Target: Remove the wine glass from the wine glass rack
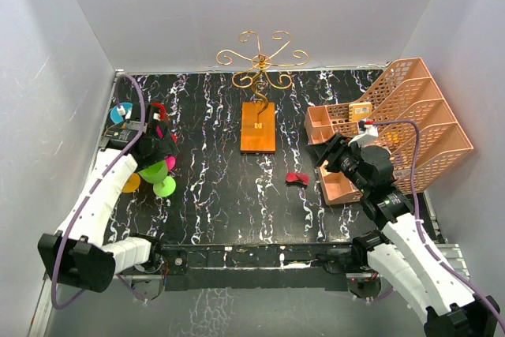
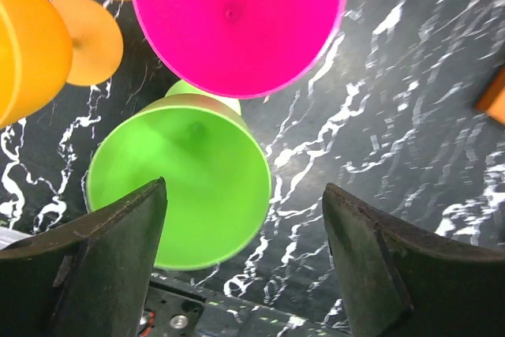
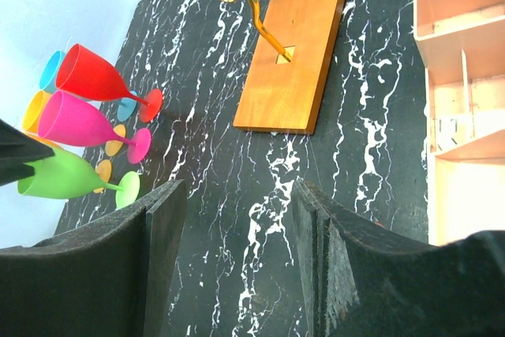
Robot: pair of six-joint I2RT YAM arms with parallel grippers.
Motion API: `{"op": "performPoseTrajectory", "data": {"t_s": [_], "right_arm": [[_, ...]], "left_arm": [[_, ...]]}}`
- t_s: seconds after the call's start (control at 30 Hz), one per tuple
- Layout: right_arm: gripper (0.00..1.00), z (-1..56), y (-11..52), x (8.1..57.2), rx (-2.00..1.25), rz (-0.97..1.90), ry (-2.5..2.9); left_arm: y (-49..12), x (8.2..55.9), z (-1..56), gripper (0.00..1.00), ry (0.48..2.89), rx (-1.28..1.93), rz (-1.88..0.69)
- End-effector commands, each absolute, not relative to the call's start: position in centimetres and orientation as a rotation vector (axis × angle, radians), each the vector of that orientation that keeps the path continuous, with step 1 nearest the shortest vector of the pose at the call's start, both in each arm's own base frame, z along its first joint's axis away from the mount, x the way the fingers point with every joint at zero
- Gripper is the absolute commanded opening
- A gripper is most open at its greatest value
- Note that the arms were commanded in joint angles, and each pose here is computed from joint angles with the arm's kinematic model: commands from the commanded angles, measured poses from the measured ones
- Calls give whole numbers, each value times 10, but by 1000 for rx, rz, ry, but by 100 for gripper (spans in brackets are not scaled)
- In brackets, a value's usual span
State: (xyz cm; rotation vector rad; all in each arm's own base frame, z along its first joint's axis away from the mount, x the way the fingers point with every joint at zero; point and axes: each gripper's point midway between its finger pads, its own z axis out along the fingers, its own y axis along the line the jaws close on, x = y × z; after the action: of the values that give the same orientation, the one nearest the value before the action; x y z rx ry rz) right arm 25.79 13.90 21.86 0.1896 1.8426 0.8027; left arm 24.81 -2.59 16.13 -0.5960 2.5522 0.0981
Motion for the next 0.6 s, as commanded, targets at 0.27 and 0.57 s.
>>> {"op": "performPoseTrajectory", "data": {"t_s": [0.27,0.57], "right_arm": [[93,287,130,269,-61,605,1754],[99,391,98,247,-102,444,1582]], "left_arm": [[-49,263,329,97,2080,-345,-263],[-59,244,454,97,1733,-66,-339]]}}
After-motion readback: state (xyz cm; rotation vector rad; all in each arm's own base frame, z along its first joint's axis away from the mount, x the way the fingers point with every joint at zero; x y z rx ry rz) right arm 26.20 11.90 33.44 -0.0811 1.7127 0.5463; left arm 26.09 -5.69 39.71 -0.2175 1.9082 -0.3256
